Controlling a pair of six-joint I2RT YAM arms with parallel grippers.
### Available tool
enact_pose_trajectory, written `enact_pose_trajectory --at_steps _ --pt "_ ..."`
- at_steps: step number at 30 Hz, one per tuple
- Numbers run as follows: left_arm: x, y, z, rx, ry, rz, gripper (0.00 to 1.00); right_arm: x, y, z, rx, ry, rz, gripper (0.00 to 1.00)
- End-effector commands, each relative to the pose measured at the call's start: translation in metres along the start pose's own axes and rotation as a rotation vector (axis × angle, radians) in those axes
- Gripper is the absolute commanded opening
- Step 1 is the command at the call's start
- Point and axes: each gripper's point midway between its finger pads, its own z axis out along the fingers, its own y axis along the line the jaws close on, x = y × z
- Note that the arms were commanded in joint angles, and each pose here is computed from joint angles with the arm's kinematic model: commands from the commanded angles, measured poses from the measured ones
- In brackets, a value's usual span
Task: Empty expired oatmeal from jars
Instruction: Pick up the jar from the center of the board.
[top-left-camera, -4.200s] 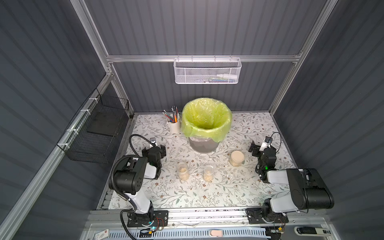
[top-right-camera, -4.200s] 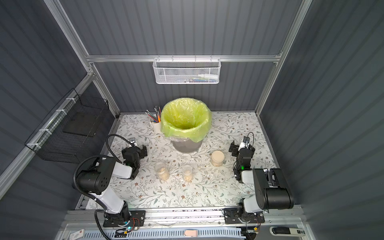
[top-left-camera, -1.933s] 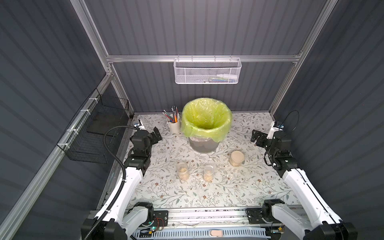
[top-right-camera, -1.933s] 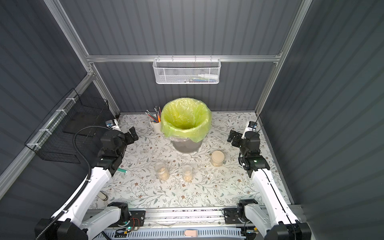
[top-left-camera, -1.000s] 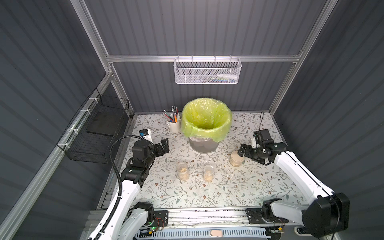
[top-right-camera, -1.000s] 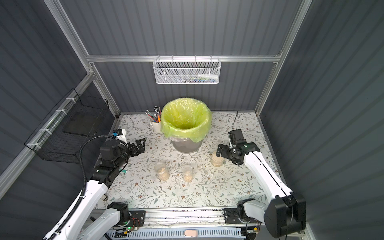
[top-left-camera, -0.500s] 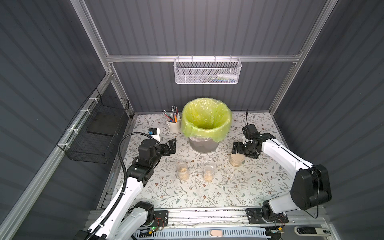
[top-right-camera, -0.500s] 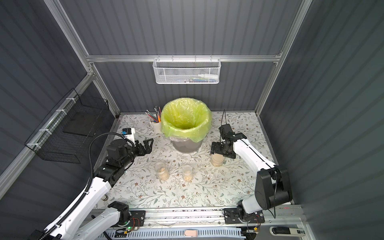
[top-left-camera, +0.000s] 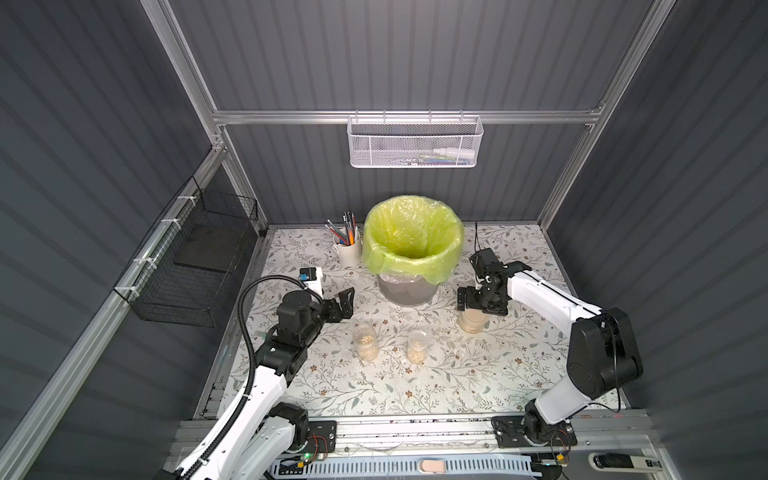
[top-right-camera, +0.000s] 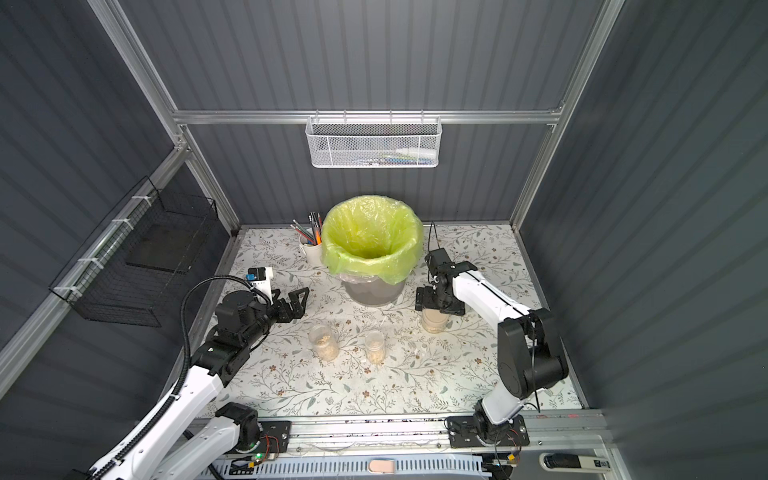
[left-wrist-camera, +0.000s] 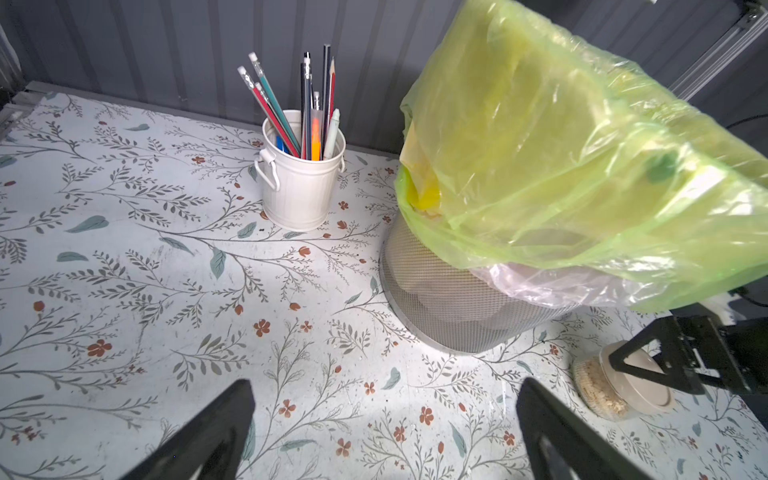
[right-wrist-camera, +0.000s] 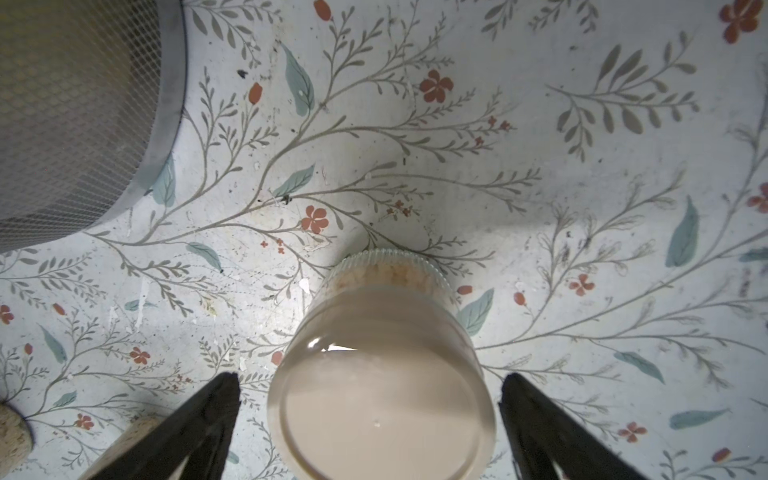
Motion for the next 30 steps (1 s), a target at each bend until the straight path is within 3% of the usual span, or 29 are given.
enact_pose_trajectory --at_steps 1,19,30 --pt "-0.004 -0.007 -0.004 0.031 -0.029 0.018 1.0 0.001 -0.007 0.001 0.06 0.007 -0.006 0.99" --pt "0.011 -0.008 0.011 0.037 0.013 0.014 1.0 0.018 0.004 0.016 0.033 0.039 -0.026 0.98" --pt "0.016 -0.01 0.016 0.043 0.027 0.024 1.0 0.037 -0.01 0.024 0.085 0.055 -0.001 0.95"
